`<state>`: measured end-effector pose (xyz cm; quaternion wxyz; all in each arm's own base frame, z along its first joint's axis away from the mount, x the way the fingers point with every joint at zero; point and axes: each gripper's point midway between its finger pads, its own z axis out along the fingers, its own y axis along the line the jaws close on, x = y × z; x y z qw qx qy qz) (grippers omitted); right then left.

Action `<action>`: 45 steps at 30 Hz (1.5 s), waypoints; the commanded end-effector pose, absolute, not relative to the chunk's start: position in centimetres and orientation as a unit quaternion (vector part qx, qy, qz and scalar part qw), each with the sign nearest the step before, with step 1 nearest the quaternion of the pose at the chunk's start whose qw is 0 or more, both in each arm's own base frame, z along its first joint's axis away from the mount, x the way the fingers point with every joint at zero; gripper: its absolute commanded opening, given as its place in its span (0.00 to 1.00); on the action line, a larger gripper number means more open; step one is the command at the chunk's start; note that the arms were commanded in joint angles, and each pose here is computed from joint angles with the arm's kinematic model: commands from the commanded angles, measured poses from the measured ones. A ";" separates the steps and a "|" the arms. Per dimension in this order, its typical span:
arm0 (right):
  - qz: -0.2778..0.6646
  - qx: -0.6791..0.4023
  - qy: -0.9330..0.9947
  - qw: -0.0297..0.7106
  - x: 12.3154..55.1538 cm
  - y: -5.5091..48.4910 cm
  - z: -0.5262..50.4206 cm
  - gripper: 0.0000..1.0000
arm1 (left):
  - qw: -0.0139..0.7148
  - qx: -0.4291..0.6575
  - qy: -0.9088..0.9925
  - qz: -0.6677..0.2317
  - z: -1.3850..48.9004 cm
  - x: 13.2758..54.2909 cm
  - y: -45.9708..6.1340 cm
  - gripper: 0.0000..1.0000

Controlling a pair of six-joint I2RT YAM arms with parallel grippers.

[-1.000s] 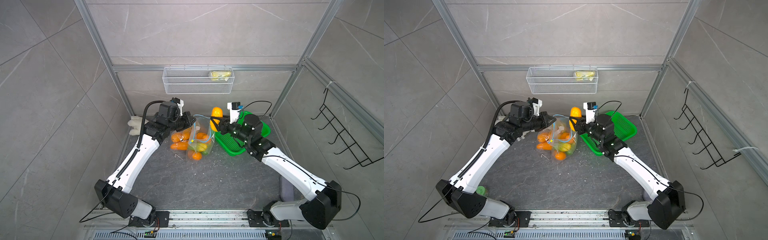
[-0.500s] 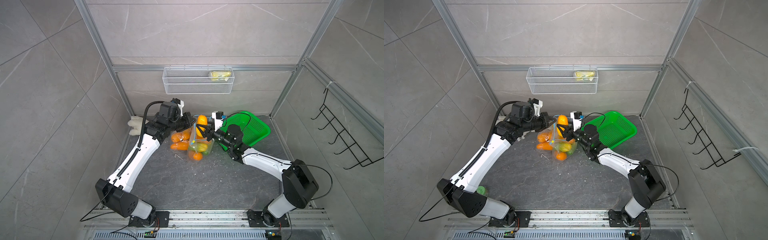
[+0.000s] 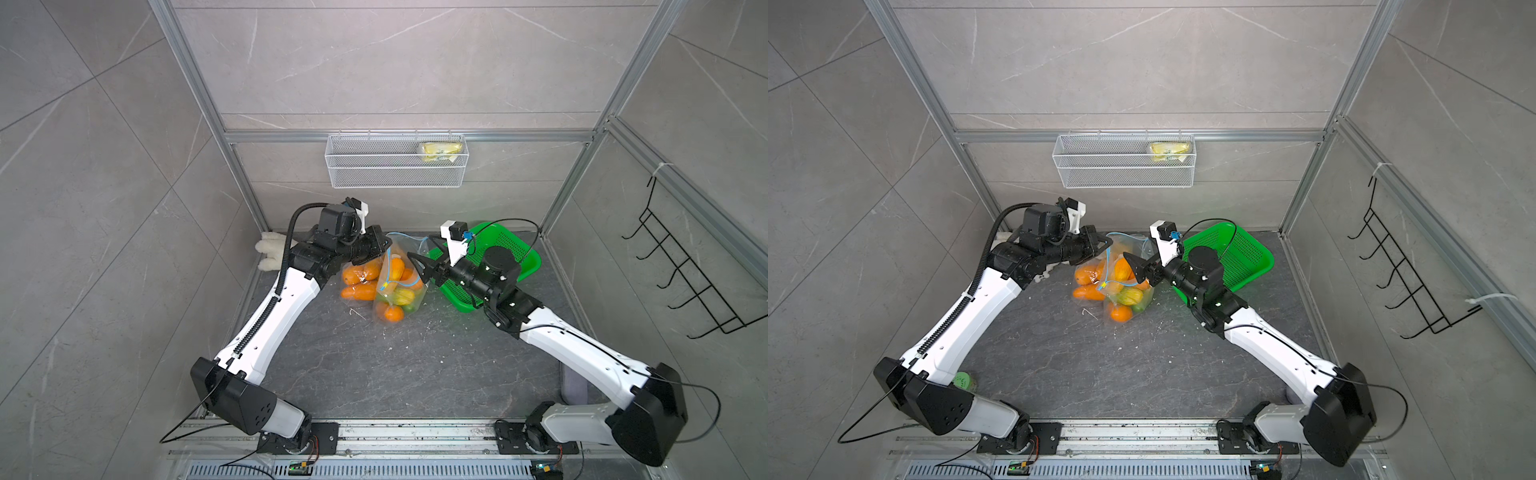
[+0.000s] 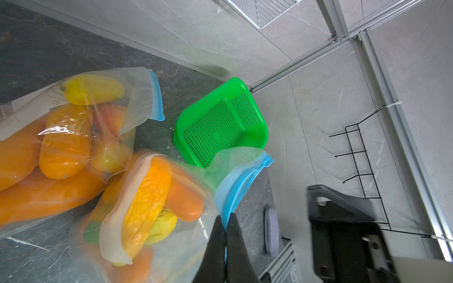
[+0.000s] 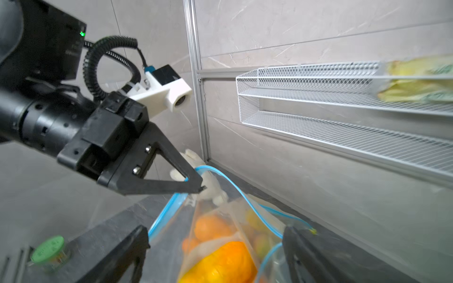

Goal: Place the mango in a zip-top bag and seal the zipper
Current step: Place the mango in the zipper food storage bag, then zip the zipper on the zipper food storage bag.

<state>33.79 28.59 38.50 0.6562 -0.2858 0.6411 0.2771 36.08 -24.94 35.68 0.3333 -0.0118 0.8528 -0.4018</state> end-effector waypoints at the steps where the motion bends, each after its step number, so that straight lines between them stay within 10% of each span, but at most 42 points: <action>1: 0.128 -0.382 0.689 0.602 34.3 26.0 34.9 0.88 | 0.382 0.036 0.821 -0.423 39.5 35.2 -24.9 0.00; 21: 0.111 -0.640 0.459 0.606 34.5 26.9 29.9 0.93 | 0.312 0.195 0.813 -0.451 36.2 30.2 -27.0 0.00; 32: 0.143 -0.649 0.465 0.585 34.0 27.4 29.1 0.22 | 0.307 0.222 0.789 -0.484 38.1 29.6 -27.9 0.00; 40: 0.163 -0.566 0.560 0.583 34.9 24.9 30.6 0.00 | 0.373 0.179 0.780 -0.469 39.4 31.1 -25.2 0.69; 45: 0.170 -0.485 0.647 0.564 35.8 22.7 30.8 0.00 | 0.489 0.218 0.714 -0.451 41.0 28.9 -23.3 0.82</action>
